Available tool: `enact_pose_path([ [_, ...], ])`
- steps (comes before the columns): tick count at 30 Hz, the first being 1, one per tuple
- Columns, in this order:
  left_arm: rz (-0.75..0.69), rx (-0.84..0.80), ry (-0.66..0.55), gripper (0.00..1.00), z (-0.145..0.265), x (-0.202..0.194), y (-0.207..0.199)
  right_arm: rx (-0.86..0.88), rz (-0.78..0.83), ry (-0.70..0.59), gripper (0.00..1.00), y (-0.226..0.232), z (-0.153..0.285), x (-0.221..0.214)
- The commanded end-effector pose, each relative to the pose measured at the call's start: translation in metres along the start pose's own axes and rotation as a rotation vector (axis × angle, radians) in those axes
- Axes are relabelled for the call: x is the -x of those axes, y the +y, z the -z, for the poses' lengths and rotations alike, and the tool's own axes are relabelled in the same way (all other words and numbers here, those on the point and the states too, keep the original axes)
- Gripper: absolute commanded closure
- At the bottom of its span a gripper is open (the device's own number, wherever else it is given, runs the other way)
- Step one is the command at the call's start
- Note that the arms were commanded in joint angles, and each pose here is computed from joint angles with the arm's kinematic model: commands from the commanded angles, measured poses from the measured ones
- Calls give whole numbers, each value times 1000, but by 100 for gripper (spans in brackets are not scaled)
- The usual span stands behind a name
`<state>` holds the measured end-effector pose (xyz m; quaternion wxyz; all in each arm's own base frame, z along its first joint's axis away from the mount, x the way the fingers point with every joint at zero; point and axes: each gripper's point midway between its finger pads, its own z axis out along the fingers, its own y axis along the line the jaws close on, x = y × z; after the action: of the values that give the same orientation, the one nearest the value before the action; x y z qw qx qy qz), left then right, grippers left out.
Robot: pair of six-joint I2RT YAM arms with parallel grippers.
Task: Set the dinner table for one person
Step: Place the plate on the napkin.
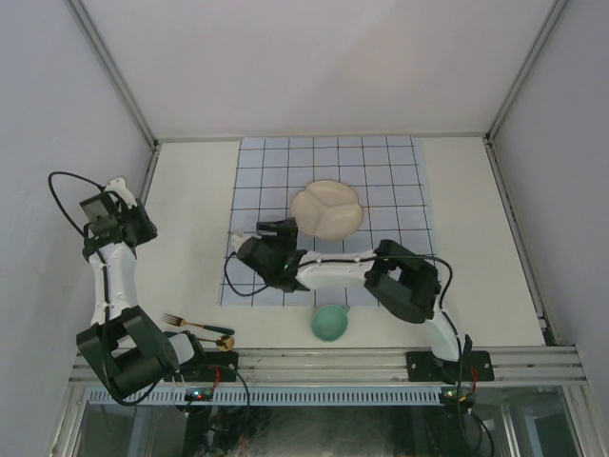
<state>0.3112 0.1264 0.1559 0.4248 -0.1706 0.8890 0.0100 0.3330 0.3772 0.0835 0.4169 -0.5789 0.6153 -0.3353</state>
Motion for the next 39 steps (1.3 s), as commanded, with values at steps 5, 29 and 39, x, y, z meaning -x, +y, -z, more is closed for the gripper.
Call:
enact_pose_path([
  [5,1,-14,-52,64,4,12,-1,170,-652,-312,33,-190,86,13],
  [29,-108,7,-128,63,6,27,5,521,-1240,-1,30,-162,4,-248],
  [39,-100,8,-96,64,-2,23,7,754,-1298,4,31,-147,-70,-222],
])
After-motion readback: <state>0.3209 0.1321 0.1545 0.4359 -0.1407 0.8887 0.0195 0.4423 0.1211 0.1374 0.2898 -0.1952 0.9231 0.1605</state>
